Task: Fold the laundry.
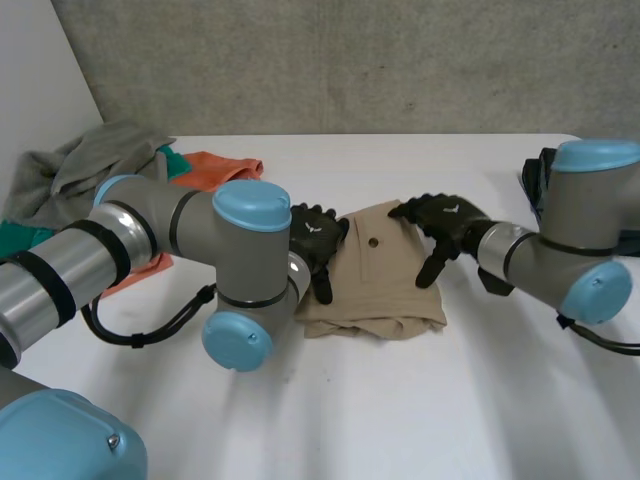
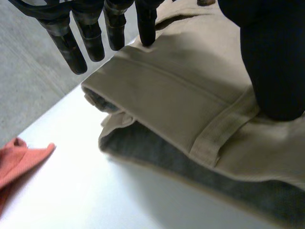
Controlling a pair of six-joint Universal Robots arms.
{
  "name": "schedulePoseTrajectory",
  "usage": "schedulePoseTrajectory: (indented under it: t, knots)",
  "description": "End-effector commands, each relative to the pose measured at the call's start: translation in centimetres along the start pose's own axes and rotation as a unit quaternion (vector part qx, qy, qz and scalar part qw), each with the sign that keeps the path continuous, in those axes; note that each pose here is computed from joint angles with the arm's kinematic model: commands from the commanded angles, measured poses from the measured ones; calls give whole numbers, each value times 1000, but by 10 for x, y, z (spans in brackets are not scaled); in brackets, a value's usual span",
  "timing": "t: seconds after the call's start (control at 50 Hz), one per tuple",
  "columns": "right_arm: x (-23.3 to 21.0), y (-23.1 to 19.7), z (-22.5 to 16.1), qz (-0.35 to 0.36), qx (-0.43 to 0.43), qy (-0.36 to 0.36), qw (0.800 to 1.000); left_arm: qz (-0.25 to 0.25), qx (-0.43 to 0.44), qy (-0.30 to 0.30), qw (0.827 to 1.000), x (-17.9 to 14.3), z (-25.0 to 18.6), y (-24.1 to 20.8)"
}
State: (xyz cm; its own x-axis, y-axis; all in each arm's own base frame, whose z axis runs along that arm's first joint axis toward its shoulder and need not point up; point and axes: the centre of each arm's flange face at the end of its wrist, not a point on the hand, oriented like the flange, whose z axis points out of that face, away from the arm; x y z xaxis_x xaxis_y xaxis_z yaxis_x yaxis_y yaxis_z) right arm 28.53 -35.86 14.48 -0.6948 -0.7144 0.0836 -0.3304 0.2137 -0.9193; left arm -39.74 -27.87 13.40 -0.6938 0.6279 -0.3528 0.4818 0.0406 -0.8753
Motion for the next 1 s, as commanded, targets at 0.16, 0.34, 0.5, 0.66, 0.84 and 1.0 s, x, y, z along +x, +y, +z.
schedulePoseTrajectory:
  t: [0.16,0.34,0.5,0.66,0.84,1.0]
  knots:
    - [-4,22,16,-59,-44,27,997,51,-33,-13,998,-4,-5,9]
    - [-2,-50,-23,-77,33,55,995,46,27,-30,998,-21,-29,-44]
    - [-21,-45,-68,-90,86,74,989,-20,115,0,993,-38,-77,-99]
    - [-63,9,-98,-105,106,60,987,-67,155,98,981,-41,-114,-106]
    - [-115,48,-87,-134,129,5,982,-76,132,142,978,-32,-121,-86]
    - [-106,59,-51,-197,134,32,971,-77,126,145,978,-29,-120,-82]
